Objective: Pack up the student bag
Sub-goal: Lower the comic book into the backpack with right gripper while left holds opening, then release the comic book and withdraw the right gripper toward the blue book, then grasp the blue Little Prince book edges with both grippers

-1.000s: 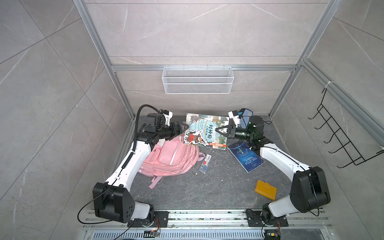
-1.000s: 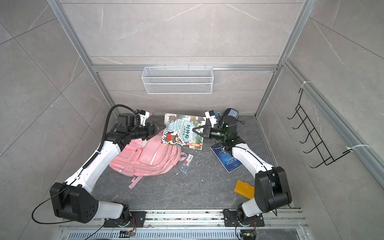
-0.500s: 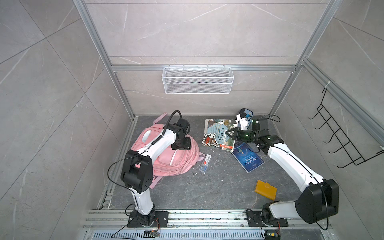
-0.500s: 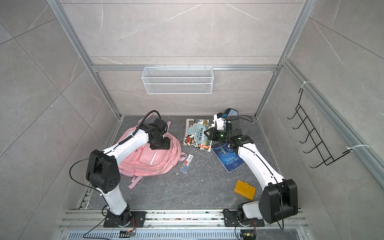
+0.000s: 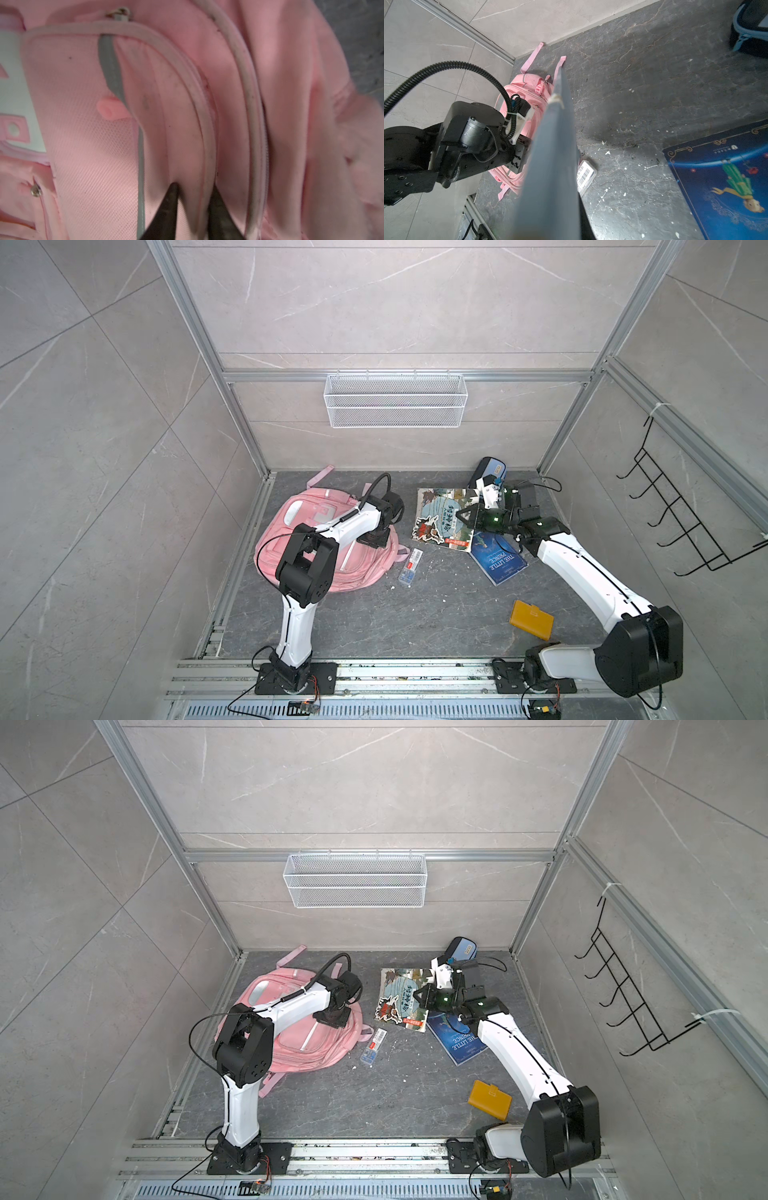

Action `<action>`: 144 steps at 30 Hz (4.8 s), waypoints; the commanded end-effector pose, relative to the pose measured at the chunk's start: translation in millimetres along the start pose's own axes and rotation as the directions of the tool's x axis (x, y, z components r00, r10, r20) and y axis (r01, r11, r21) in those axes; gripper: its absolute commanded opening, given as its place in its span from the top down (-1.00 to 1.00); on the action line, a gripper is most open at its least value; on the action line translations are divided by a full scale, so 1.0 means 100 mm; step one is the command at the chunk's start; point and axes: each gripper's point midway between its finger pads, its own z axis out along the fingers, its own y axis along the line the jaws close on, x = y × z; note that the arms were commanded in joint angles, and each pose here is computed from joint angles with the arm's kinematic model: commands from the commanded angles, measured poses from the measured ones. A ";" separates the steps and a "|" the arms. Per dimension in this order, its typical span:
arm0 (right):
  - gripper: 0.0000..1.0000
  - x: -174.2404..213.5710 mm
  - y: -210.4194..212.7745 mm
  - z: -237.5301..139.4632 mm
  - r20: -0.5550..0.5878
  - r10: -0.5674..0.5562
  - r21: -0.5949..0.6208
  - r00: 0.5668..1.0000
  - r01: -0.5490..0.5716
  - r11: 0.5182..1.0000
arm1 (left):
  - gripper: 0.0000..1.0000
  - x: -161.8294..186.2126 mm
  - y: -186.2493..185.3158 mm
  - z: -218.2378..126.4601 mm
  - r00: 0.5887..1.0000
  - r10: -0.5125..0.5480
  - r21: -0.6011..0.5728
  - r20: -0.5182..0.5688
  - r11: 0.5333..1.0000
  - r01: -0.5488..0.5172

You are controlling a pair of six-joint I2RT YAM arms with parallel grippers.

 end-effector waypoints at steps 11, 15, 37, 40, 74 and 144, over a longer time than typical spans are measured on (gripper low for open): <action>1.00 0.03 0.30 -0.12 0.015 -0.047 -0.146 0.999 0.048 0.988 | 1.00 -0.20 0.46 -1.13 0.960 -0.195 0.222 0.200 0.964 0.149; 1.00 0.10 0.40 -0.13 -0.010 -0.038 -0.200 0.999 0.035 0.979 | 1.00 -0.24 0.62 -1.59 0.925 -0.266 0.410 0.271 0.901 0.140; 1.00 0.45 1.35 1.15 -0.182 0.121 -0.487 0.976 -0.196 0.851 | 1.00 -0.46 0.54 -2.97 0.759 -0.533 0.873 0.373 0.478 -0.094; 1.00 0.51 1.40 1.39 -0.206 0.124 -0.504 0.971 -0.214 0.837 | 1.00 -0.50 0.52 -3.03 0.743 -0.565 0.897 0.357 0.430 -0.105; -0.81 0.88 1.19 1.37 -0.268 0.011 -0.294 0.963 -0.093 0.951 | 1.00 -0.27 0.72 -2.08 0.827 -0.473 0.732 0.303 0.671 0.116; -0.57 1.44 -2.20 0.15 -0.325 0.545 0.448 0.773 -0.382 0.809 | -0.27 -0.54 -2.84 -0.90 0.993 -0.034 0.876 -0.114 0.468 0.116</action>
